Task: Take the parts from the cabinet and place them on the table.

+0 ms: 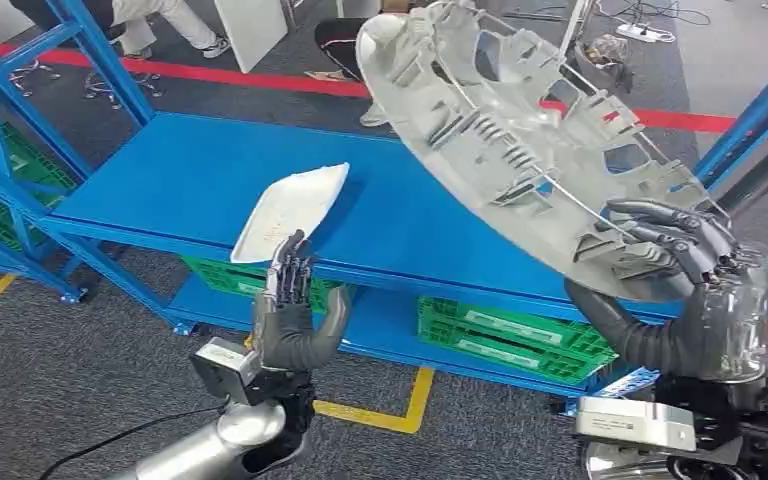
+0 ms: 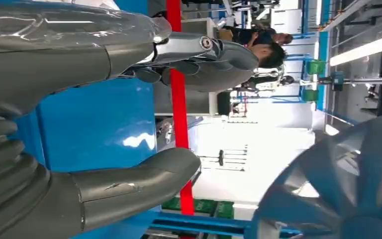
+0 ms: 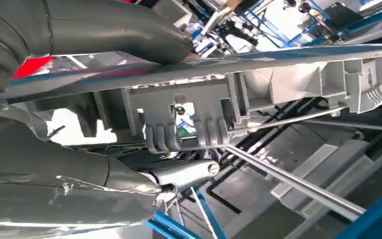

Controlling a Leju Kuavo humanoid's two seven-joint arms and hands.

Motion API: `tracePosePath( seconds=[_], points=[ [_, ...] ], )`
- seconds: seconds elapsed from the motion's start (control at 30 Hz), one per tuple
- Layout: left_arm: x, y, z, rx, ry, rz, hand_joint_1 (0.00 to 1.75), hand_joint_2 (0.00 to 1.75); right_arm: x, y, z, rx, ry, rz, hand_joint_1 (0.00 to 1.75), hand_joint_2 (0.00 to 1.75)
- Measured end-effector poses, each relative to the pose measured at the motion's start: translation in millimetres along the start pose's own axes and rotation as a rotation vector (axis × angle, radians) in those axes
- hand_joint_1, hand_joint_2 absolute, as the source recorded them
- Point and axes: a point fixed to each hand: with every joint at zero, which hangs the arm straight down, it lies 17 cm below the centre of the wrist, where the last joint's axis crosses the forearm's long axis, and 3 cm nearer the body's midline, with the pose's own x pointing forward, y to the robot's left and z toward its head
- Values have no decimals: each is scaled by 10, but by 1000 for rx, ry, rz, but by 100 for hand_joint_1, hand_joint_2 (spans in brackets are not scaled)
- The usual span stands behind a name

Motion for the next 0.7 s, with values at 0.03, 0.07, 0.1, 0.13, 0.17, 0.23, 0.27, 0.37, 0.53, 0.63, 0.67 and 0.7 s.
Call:
tracePosePath(
  seconds=[0.03, 0.07, 0.1, 0.13, 0.17, 0.23, 0.27, 0.37, 0.53, 0.63, 0.67, 0.7],
  points=[
    [1, -1, -1, 0, 0, 0, 0, 175, -4, 7, 11, 1, 3, -1, 175, 175],
    [2, -1, -3, 0, -1, 0, 0, 175, -9, 15, 21, 3, 5, 2, 175, 175],
    [2, 0, -4, 0, -1, 0, 0, 175, -13, 22, 31, 6, 7, 7, 175, 175],
    [2, 0, -4, 0, -1, 0, 0, 175, -22, 32, 42, 8, 11, 11, 175, 175],
    [2, 2, -5, 1, -1, -1, 0, 175, -33, 41, 52, 11, 17, 13, 175, 175],
    [3, 2, -5, 1, -2, -2, 0, 175, -58, 64, 74, 19, 30, 12, 175, 175],
    [3, 1, -6, 1, -2, -2, 0, 175, -72, 78, 88, 23, 38, 7, 175, 175],
    [4, 1, -7, 1, -3, -4, 0, 175, -102, 116, 132, 34, 57, -3, 175, 175],
    [11, -1, -13, 0, -6, -4, 0, 175, -119, 131, 146, 39, 63, -3, 175, 175],
    [21, -6, -31, 1, -9, -2, 0, 175, -128, 145, 160, 43, 70, -13, 175, 175],
    [20, -8, -29, -1, -9, -1, 0, 175, -140, 154, 177, 45, 77, -17, 175, 175],
    [19, -10, -28, -2, -8, 0, 0, 175, -155, 165, 196, 49, 84, -18, 175, 175]
  ],
)
